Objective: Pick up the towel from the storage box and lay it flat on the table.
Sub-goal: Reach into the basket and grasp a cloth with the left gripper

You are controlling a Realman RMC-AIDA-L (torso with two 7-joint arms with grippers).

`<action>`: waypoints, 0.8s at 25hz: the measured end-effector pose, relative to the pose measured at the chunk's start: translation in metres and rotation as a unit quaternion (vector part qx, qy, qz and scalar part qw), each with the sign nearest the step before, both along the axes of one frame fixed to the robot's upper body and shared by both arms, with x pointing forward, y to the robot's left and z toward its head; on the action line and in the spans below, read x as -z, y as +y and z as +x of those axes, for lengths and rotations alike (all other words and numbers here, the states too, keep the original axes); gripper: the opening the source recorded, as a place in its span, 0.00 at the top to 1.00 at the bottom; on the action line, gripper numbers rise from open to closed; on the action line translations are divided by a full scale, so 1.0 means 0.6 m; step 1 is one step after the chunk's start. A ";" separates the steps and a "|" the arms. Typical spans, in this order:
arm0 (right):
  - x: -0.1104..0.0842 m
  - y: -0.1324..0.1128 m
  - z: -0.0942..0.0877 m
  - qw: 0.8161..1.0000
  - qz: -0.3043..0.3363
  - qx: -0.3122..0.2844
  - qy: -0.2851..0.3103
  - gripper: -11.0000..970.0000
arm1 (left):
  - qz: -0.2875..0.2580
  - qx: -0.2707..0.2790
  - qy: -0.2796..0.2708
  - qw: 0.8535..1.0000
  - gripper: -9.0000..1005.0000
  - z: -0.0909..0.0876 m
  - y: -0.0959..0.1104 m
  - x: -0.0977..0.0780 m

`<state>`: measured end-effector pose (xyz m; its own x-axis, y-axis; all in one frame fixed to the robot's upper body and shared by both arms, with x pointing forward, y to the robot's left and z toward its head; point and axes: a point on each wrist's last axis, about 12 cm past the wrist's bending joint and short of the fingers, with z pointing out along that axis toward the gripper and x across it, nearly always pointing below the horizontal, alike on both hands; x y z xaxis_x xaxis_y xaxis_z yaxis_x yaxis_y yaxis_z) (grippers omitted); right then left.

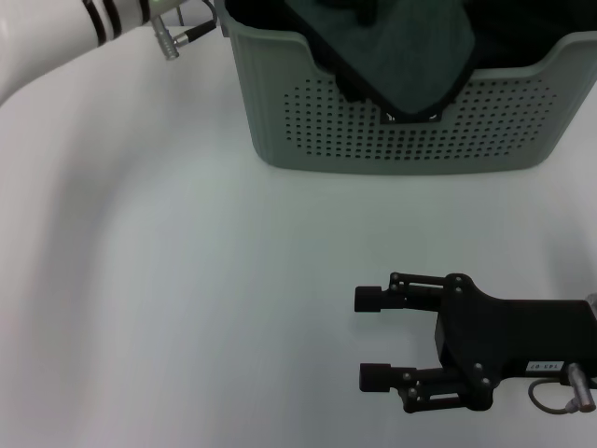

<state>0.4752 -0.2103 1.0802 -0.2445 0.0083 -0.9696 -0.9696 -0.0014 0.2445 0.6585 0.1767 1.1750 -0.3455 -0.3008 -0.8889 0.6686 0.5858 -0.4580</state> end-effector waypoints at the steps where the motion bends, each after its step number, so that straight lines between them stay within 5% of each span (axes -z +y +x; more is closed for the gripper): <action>1: 0.000 0.000 0.000 1.000 0.000 0.000 0.000 0.23 | -0.004 0.003 -0.006 1.000 0.39 -0.002 0.001 -0.001; 15: 0.000 0.001 -0.001 1.000 0.003 0.001 0.002 0.23 | -0.038 0.016 -0.018 0.999 0.93 -0.019 0.013 0.002; 20: 0.002 0.000 -0.002 1.000 0.003 0.002 0.004 0.23 | -0.045 0.033 -0.028 0.998 0.97 -0.027 0.013 0.001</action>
